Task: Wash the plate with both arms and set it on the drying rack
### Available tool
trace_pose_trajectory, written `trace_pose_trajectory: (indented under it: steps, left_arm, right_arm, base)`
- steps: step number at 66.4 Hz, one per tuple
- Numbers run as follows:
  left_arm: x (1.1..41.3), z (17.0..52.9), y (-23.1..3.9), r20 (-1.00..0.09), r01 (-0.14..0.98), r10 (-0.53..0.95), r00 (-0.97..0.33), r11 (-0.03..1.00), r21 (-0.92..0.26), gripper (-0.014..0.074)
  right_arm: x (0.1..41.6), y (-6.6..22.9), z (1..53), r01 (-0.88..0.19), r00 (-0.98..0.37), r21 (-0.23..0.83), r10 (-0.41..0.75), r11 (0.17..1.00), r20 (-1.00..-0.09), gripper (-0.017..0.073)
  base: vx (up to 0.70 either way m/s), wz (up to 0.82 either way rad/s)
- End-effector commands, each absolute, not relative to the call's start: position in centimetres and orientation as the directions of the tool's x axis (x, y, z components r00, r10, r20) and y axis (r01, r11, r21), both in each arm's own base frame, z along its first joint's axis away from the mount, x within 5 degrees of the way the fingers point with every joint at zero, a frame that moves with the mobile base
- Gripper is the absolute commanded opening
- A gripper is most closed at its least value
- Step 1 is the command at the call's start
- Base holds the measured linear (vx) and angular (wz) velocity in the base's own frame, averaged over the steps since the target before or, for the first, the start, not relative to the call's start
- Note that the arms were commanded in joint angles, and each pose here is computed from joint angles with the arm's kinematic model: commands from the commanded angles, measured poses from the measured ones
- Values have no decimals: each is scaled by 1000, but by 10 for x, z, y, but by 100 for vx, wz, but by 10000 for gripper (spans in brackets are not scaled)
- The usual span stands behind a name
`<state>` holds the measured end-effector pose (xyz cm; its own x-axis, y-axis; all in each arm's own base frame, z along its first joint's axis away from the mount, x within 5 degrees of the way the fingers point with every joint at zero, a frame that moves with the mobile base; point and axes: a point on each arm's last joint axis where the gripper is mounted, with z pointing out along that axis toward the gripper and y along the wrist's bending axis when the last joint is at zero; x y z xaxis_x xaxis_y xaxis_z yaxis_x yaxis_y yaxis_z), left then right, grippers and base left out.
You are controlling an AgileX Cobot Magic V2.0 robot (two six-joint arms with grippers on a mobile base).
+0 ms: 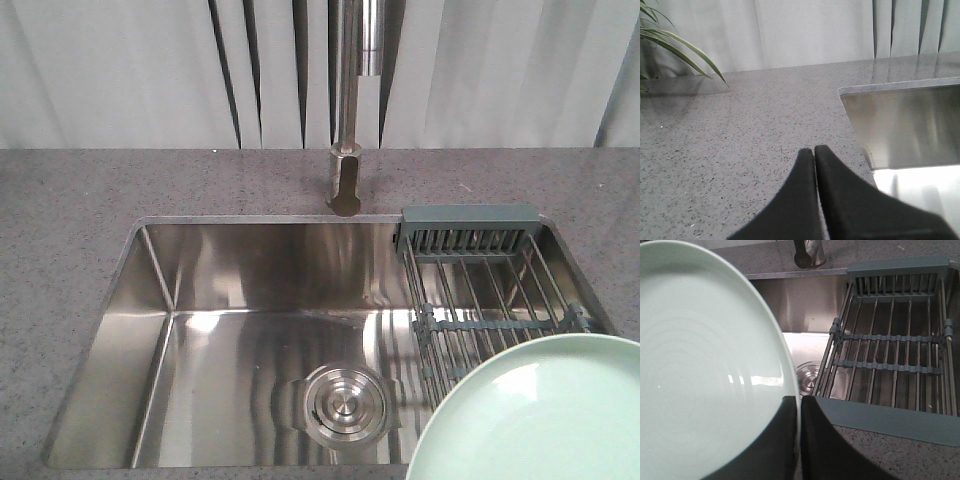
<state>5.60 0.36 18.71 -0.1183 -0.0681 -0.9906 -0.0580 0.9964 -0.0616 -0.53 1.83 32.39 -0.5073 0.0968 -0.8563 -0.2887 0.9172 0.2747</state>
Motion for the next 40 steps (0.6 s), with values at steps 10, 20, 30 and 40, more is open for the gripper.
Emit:
trace_pose_trajectory:
  steps: [10, 20, 30, 40]
  left_arm:
    - [54, 203, 2, -998, -35, -70, -5, 997, -70, -6]
    - [54, 203, 2, -998, -35, -70, -5, 997, -70, -6]
    - [54, 203, 2, -998, -35, -70, -5, 997, -70, -6]
    - [54, 203, 2, -998, -35, -70, -5, 997, -70, -6]
  right_arm:
    - [-2, 19, 336, -297, -442, 284, 132, 912, -887, -1]
    - [-2, 19, 336, -297, -442, 284, 132, 912, -887, -1]
    - [-2, 19, 336, -297, -442, 284, 132, 912, -887, -1]
    - [-2, 19, 336, -297, -442, 284, 132, 912, -887, -1]
  base:
    - [3, -1]
    - [2, -1]
    - [2, 0]
    - [1, 0]
